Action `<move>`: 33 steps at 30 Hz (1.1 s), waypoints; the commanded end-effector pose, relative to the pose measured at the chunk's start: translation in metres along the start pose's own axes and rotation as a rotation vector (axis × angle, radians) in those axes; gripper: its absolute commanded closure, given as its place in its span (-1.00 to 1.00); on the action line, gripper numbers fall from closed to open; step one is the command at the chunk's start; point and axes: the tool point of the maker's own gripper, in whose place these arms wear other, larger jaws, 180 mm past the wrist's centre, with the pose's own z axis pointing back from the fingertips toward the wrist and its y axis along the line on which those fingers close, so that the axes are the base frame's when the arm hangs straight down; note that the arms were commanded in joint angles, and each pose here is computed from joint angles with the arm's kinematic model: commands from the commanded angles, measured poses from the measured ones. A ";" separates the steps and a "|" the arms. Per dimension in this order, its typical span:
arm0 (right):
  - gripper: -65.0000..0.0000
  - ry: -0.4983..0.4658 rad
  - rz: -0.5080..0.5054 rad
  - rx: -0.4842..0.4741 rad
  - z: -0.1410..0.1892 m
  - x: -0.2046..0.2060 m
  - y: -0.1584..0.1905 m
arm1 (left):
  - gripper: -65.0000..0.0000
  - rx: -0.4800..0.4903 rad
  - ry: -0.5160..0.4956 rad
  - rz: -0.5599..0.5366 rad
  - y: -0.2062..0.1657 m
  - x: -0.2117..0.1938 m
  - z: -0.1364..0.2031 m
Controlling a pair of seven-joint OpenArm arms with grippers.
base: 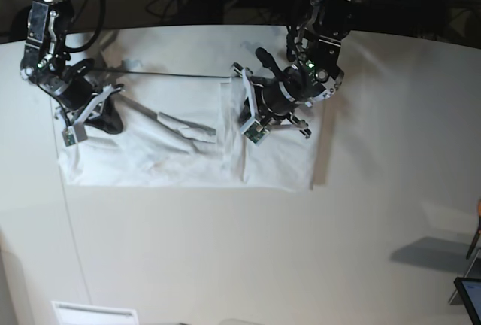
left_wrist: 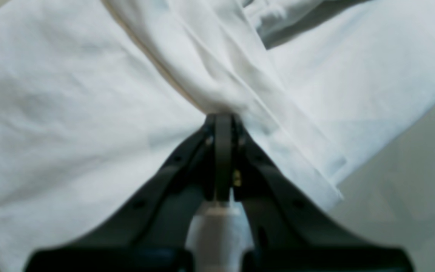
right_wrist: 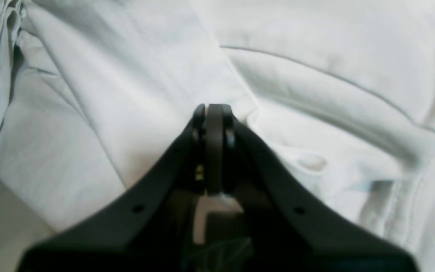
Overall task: Fold the T-shirt properly
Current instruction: 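Lower the folded end onto the strip and open the left gripper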
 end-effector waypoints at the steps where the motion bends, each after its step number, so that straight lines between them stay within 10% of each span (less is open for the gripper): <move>1: 0.98 0.122 0.031 -0.055 0.004 -0.023 -0.013 | 1.00 0.000 -0.045 -0.001 0.001 0.013 0.002; 13: 0.98 0.121 0.033 -0.056 0.004 -0.023 -0.014 | 1.00 0.202 -0.097 0.084 0.082 0.020 0.030; 33: 0.83 0.061 0.081 -0.023 0.008 -0.001 -0.003 | 1.00 0.131 0.067 0.206 0.076 -0.049 -0.011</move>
